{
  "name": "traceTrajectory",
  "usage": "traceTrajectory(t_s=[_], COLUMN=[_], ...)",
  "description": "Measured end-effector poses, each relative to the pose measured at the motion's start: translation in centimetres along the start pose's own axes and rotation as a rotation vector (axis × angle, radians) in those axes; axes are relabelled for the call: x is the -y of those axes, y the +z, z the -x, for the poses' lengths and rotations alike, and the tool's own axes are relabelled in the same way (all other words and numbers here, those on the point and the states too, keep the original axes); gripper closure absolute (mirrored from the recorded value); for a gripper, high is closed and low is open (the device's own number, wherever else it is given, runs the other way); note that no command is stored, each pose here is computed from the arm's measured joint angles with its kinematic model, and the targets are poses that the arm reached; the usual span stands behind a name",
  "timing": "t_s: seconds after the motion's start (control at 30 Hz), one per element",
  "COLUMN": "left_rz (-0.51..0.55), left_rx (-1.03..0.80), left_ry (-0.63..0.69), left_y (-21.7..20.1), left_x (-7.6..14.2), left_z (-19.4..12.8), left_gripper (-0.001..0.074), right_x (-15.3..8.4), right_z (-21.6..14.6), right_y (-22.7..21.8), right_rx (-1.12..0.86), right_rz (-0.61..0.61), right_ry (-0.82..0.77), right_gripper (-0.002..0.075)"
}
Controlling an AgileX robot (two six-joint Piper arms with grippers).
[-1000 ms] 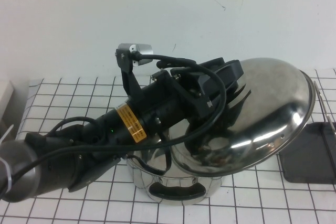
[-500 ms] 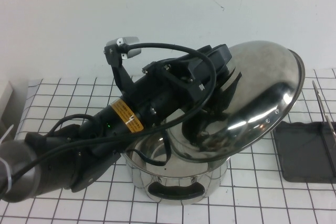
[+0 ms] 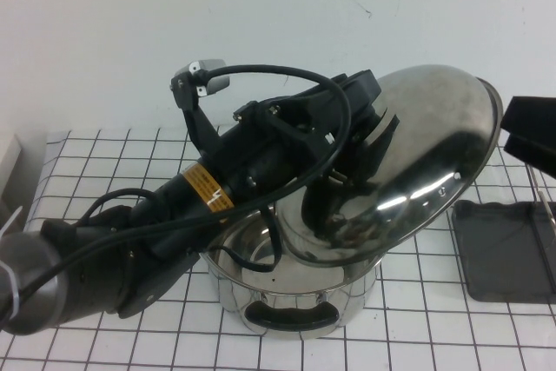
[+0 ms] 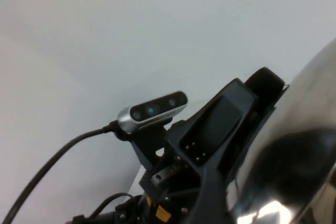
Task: Put pot lid on rack
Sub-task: Hand over the pot lid
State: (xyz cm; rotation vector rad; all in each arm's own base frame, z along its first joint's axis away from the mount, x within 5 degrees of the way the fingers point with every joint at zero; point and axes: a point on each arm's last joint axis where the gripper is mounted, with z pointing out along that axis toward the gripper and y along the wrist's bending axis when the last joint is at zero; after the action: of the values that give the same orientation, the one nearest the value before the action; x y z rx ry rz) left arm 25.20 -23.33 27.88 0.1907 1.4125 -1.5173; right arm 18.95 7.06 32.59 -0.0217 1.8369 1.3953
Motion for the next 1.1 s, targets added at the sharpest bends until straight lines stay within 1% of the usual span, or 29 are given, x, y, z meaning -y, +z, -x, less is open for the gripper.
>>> traceTrajectory(t_s=[0.2,0.33,0.47,0.6,0.7,0.83,0.97,1.0,1.03,1.1], left_rz=[0.002,0.011,0.011,0.01,0.009,0.015,0.015,0.017,0.019,0.016], left_rx=[0.004,0.02,0.033,0.034,0.032,0.021,0.021,0.02,0.018,0.013], left_ry=[-0.007,-0.017,-0.024,-0.024,-0.023,-0.02,-0.011,-0.012,-0.011,-0.008], left_y=[0.0,0.0,0.0,0.0,0.0,0.0,0.0,0.0,0.0,0.0], left_x=[0.0,-0.1,-0.1,-0.1,-0.1,-0.2,-0.2,-0.2,-0.3,-0.2], left_z=[0.0,0.2,0.3,0.3,0.3,0.1,0.1,0.1,0.1,0.0], left_gripper=[0.0422,0.0422,0.0422,0.0422,0.0422,0.0422,0.0417,0.0402,0.037,0.0297], right_x=[0.8,0.8,0.6,0.7,1.0,0.7,0.6,0.6,0.6,0.6], right_z=[1.8,2.7,2.7,2.4,2.4,2.4,2.4,2.4,2.4,2.4], right_y=[1.6,2.8,4.4,6.1,6.5,6.6,6.6,6.6,6.6,6.6], right_rx=[-0.04,-0.064,-0.114,-0.154,-0.162,-0.16,-0.161,-0.162,-0.164,-0.169], right_rz=[0.026,0.046,0.071,0.08,0.082,0.115,0.124,0.124,0.124,0.125], right_ry=[0.05,0.047,0.049,0.045,0.01,0.003,-0.013,-0.029,-0.047,-0.085], right_gripper=[0.0211,0.0238,0.0297,0.0372,0.0453,0.0573,0.0582,0.0615,0.065,0.0661])
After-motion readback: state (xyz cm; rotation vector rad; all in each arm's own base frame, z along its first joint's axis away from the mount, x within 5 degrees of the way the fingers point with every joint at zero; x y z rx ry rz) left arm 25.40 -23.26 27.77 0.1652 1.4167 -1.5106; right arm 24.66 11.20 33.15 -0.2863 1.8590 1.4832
